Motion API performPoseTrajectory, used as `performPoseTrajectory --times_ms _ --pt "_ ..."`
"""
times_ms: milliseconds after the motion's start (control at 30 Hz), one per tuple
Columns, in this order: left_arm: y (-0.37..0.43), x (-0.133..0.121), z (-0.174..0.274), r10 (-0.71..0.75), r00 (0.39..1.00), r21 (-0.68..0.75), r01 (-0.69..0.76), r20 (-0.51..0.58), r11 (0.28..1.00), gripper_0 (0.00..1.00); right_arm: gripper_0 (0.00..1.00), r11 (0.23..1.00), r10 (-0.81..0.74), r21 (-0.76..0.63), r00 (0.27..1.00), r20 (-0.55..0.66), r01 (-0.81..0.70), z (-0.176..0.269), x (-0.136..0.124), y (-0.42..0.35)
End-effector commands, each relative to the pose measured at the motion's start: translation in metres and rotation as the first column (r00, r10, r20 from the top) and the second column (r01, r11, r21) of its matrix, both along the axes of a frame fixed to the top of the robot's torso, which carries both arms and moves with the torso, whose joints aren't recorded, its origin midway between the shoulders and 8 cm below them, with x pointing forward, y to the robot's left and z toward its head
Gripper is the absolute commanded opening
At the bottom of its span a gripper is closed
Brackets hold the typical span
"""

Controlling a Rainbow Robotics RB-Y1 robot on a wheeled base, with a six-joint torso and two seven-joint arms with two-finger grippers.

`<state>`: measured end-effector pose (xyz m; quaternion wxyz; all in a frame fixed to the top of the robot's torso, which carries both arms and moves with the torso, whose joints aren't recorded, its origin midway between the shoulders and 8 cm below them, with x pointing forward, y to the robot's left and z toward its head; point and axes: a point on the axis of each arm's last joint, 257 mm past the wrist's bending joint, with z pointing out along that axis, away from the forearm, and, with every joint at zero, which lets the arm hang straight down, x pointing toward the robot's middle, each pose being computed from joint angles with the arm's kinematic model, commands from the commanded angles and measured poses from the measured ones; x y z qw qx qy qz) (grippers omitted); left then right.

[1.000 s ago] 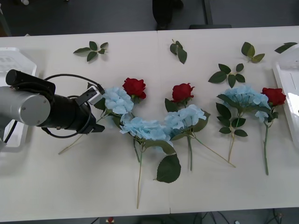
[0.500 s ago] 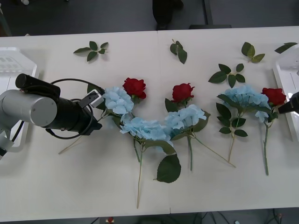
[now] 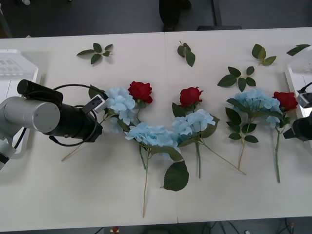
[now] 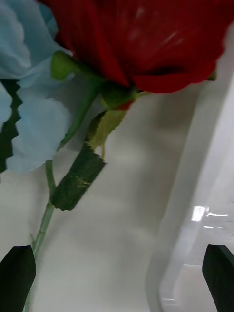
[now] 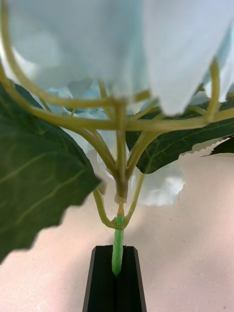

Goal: Place the red flowers into the right box and the blue flowers into the left box. If a person shows an open palm, hand one flower to the person first, then continue sorting.

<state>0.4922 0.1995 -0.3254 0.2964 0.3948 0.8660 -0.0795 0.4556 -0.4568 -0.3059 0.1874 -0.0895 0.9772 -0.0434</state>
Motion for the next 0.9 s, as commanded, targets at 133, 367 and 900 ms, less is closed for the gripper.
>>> performPoseTrajectory --times_ms 133,367,900 --pt "-0.023 0.021 0.032 -0.036 0.997 -0.029 0.038 0.062 0.999 0.00 1.00 0.999 -0.001 0.053 1.000 0.009 0.001 -0.019 0.005 0.040" --pt "0.000 0.021 0.110 -0.005 0.998 -0.190 0.017 0.065 0.982 0.00 1.00 0.998 0.002 0.066 1.000 0.008 -0.003 -0.027 0.007 0.056" --pt "0.275 -0.017 0.236 0.397 0.915 0.168 -0.403 0.073 0.899 0.00 1.00 0.997 -0.002 0.082 1.000 0.013 0.001 -0.033 0.013 0.078"
